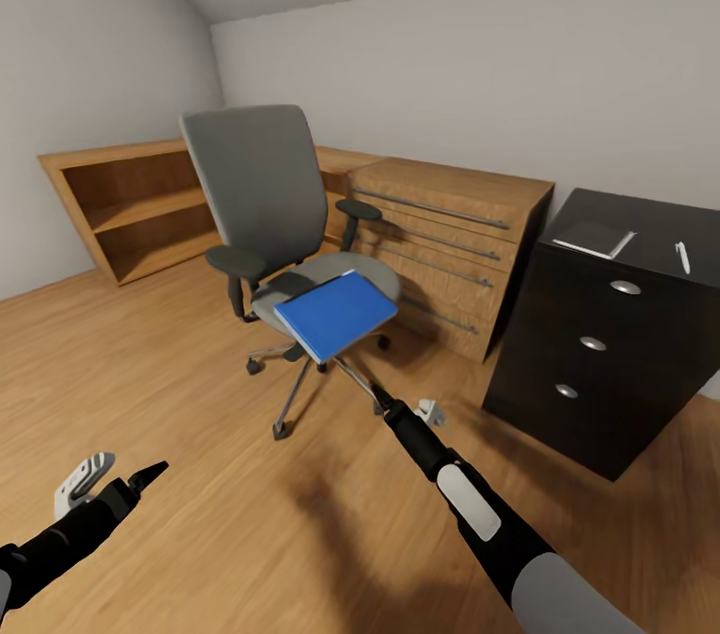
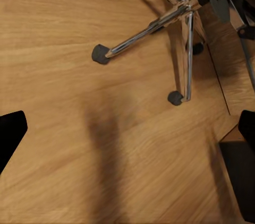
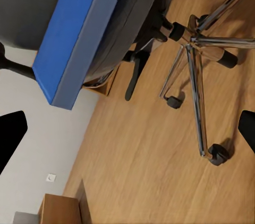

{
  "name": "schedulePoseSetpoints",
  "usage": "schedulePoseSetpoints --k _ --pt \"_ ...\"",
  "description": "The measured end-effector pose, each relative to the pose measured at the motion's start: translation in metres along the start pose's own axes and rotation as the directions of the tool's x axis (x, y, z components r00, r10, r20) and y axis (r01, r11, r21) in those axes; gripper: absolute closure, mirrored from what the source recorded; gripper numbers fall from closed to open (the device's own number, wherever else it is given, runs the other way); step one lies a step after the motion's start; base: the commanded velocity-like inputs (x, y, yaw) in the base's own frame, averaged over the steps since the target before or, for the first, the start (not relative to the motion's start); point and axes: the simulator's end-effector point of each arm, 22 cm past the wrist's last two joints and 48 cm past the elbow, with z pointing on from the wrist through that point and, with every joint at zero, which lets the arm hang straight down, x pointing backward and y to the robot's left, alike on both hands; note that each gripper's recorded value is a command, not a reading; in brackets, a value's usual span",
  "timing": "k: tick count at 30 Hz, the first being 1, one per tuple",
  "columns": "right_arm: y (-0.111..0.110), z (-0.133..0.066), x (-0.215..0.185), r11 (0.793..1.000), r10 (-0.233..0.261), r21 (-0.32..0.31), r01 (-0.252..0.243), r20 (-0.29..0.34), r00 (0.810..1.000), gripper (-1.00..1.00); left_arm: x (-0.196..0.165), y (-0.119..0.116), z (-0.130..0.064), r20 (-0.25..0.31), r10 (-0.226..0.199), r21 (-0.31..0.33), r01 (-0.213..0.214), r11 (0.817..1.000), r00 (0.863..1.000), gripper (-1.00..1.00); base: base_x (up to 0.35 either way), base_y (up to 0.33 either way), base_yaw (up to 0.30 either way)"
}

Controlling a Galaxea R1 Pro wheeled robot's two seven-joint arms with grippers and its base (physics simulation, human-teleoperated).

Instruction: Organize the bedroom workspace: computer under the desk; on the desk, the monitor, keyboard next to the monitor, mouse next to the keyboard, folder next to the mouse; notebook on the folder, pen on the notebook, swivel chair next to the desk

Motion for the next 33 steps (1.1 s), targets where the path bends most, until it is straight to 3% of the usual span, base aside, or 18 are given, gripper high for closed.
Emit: schedulePoseSetpoints --k 8,15,33 --pt "0.012 0.005 0.008 1.000 0.017 -0.016 -0.017 -0.005 1.000 -1.00 0.000 0.002 0.000 0.000 0.001 -0.006 -0.001 1.000 1.000 -1.00 0.164 0.072 0.000" --pt "0.030 0.012 0.025 0.998 0.055 -0.038 -0.055 -0.014 0.998 -1.00 0.000 0.014 -0.001 -0.003 0.042 -0.059 -0.042 0.997 0.999 -1.00 0.144 0.039 0.000" --pt "0.039 0.015 0.040 0.995 0.081 -0.049 -0.084 -0.060 0.995 -1.00 0.000 0.015 -0.001 -0.004 0.045 -0.064 -0.045 0.997 0.999 -1.00 0.087 0.015 0.000"
